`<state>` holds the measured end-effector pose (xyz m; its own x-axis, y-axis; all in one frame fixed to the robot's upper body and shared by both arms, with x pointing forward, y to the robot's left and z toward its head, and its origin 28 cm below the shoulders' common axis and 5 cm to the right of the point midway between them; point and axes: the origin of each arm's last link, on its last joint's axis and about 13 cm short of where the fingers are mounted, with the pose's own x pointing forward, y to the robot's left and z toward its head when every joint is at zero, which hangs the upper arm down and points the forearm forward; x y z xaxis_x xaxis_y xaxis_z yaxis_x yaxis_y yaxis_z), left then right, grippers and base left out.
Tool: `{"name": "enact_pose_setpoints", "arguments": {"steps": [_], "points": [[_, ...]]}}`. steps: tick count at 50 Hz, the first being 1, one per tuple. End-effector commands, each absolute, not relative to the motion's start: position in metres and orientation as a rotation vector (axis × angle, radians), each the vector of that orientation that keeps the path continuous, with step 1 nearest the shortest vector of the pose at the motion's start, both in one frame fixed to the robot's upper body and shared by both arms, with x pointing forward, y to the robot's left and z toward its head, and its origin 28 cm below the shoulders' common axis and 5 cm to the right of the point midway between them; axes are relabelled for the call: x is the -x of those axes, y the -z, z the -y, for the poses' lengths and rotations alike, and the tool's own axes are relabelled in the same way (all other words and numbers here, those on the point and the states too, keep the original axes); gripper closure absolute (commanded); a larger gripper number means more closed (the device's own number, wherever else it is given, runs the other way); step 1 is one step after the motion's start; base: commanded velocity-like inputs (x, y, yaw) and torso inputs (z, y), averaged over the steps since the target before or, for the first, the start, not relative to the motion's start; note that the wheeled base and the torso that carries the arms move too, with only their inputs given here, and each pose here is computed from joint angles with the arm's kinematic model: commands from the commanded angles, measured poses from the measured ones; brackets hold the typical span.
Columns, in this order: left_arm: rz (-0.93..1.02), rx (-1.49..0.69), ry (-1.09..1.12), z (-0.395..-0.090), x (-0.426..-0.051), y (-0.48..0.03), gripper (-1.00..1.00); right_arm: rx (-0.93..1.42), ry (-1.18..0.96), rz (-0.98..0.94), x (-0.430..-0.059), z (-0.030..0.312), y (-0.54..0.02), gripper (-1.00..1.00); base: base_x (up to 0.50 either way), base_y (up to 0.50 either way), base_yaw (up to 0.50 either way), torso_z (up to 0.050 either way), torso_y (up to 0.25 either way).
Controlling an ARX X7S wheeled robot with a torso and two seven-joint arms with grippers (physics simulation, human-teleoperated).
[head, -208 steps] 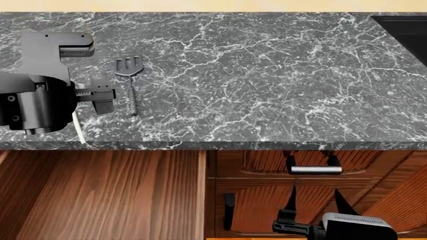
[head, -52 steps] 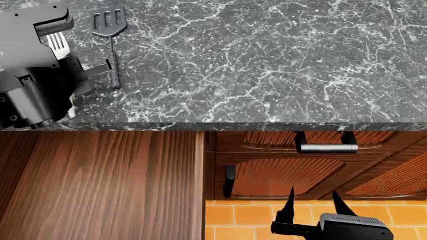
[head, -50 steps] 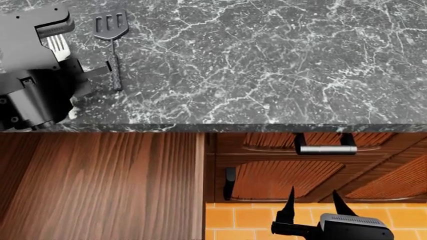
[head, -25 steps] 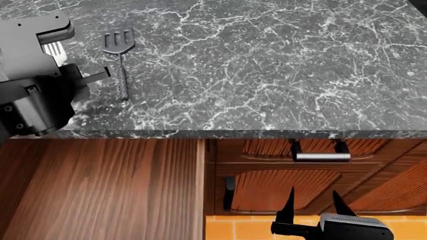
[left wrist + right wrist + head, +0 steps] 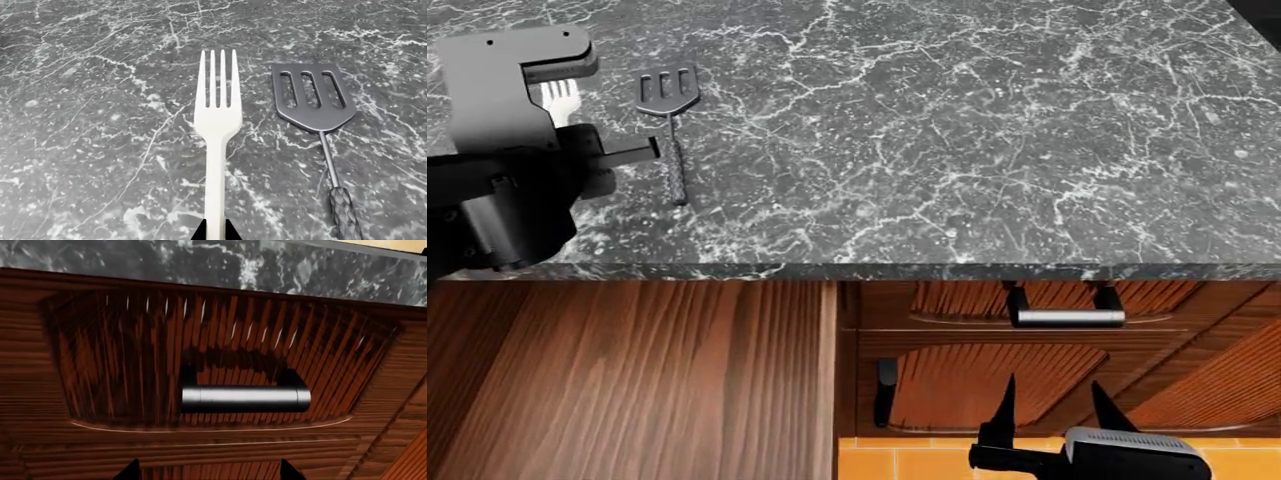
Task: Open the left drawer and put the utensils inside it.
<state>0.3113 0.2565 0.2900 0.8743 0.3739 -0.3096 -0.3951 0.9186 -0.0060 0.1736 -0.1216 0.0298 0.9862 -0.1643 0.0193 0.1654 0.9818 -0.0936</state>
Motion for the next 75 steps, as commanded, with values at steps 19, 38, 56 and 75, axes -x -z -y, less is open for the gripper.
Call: {"name": "enact_pose_setpoints", "arguments": {"steps": [19, 38, 56, 75], "points": [[-0.314, -0.144, -0.199, -0.2566, -0.3115, -0.2913, 1.0, 0.119, 0.172, 0.018, -0.1739, 0.1208, -0.0297, -1.0, 0.0, 0.0, 0.0, 0.0, 0.0], [-0.313, -0.175, -0.132, -0.2569, -0.3118, -0.2914, 1.0, 0.121, 0.17, 0.02, -0.1732, 0.1202, -0.0312, -1.0, 0.0, 0.0, 0.0, -0.003, 0.067], [-0.399, -0.282, -0.056, -0.2581, -0.3105, -0.2923, 1.0, 0.121, 0.164, 0.023, -0.1766, 0.1202, -0.0268, -1.0, 0.0, 0.0, 0.0, -0.005, 0.165], [-0.458, -0.333, 0.055, -0.2586, -0.31, -0.2929, 1.0, 0.129, 0.161, 0.026, -0.1728, 0.1177, -0.0296, -1.0, 0.0, 0.0, 0.0, 0.0, 0.0]]}}
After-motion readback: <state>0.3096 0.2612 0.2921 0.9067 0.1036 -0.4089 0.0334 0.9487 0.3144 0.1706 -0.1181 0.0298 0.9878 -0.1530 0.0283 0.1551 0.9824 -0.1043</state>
